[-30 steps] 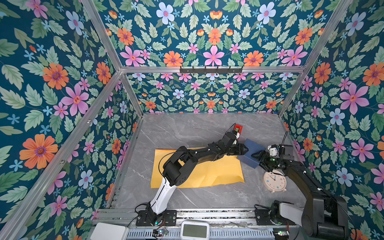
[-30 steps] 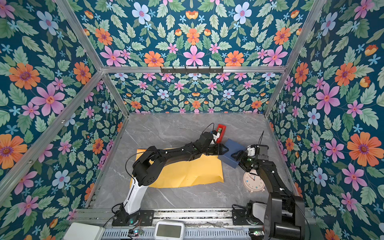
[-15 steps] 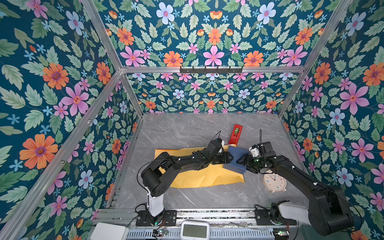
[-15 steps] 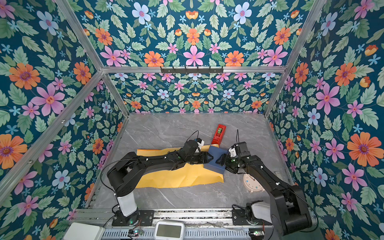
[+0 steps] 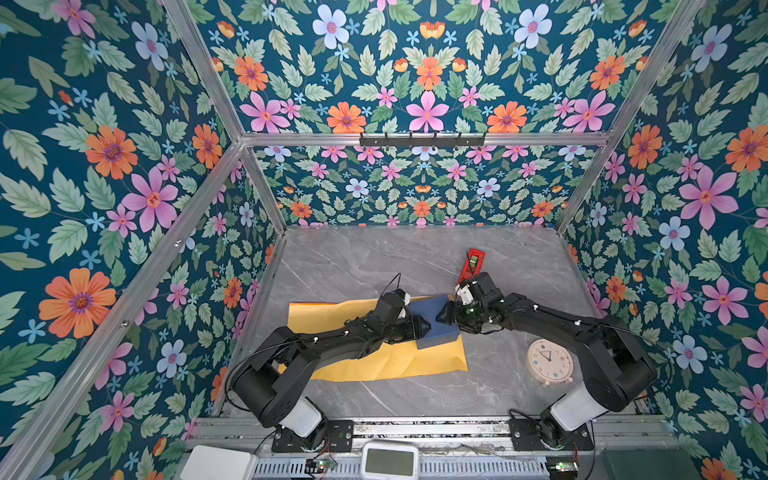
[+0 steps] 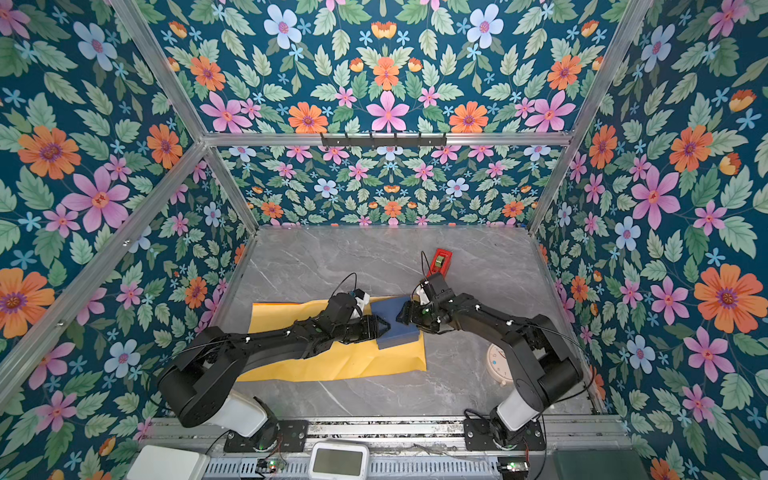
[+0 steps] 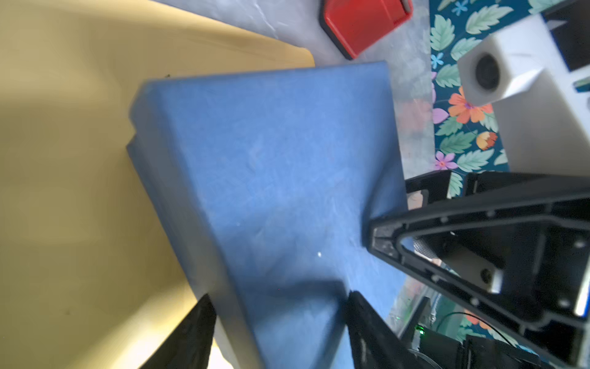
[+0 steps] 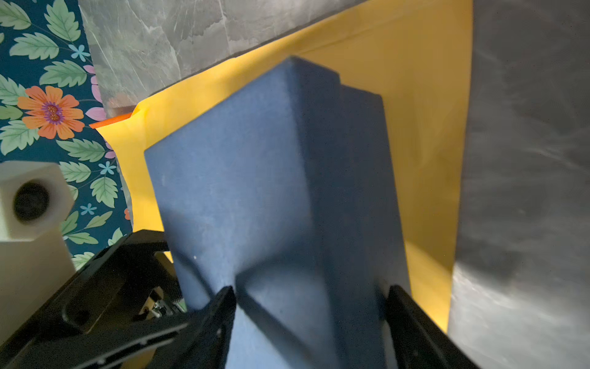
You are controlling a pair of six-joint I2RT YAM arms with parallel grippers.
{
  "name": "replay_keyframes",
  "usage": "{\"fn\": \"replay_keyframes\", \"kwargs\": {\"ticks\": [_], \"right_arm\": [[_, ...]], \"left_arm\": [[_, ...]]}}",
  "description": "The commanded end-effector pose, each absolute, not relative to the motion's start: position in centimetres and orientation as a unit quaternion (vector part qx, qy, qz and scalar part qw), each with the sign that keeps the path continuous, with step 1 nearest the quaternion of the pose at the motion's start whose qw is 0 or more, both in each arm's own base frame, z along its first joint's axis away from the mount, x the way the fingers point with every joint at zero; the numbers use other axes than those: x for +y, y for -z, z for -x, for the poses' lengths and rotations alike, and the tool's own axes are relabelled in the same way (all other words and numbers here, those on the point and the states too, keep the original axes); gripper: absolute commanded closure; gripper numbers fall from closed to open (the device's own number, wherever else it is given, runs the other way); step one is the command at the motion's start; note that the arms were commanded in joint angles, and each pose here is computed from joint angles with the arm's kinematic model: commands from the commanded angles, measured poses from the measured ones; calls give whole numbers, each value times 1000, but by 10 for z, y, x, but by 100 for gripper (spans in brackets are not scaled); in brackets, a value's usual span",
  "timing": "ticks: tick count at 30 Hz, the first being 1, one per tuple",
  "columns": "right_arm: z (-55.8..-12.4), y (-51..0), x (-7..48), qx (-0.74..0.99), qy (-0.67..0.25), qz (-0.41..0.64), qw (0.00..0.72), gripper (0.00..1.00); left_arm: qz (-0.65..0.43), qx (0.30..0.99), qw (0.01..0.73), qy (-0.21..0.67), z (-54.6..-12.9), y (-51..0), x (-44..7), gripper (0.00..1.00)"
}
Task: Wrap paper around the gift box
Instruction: 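Lift the blue box with both grippers and set it onto the yellow paper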
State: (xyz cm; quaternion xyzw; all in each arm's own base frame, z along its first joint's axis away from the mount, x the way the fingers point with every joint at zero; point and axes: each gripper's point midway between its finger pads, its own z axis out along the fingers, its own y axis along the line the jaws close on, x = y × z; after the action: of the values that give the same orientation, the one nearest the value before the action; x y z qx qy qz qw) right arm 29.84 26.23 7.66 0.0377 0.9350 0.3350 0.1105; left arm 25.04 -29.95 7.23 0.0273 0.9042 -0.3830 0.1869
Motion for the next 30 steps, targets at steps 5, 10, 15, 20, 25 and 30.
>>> {"fn": "replay_keyframes", "kwargs": {"ticks": [5,10,15,20,25,30], "right_arm": [[-310,-101,309,905,-410,5,113,16],[-291,-92,262,937,-332,7,109,11],[-255,-71,219,949,-304,-29,80,14],[-227,-51,244,939,-340,-42,31,19],[-224,-37,252,927,-368,-78,17,29],[-228,-33,257,917,-387,-96,19,38]], "left_arm": [[-34,916,202,345,-254,-74,-263,28],[-3,928,223,298,-262,-65,-231,25],[18,922,249,297,-269,-76,-211,20],[45,915,273,295,-284,-88,-190,19],[47,913,287,286,-295,-94,-181,19],[57,918,277,279,-298,-80,-175,18]]}}
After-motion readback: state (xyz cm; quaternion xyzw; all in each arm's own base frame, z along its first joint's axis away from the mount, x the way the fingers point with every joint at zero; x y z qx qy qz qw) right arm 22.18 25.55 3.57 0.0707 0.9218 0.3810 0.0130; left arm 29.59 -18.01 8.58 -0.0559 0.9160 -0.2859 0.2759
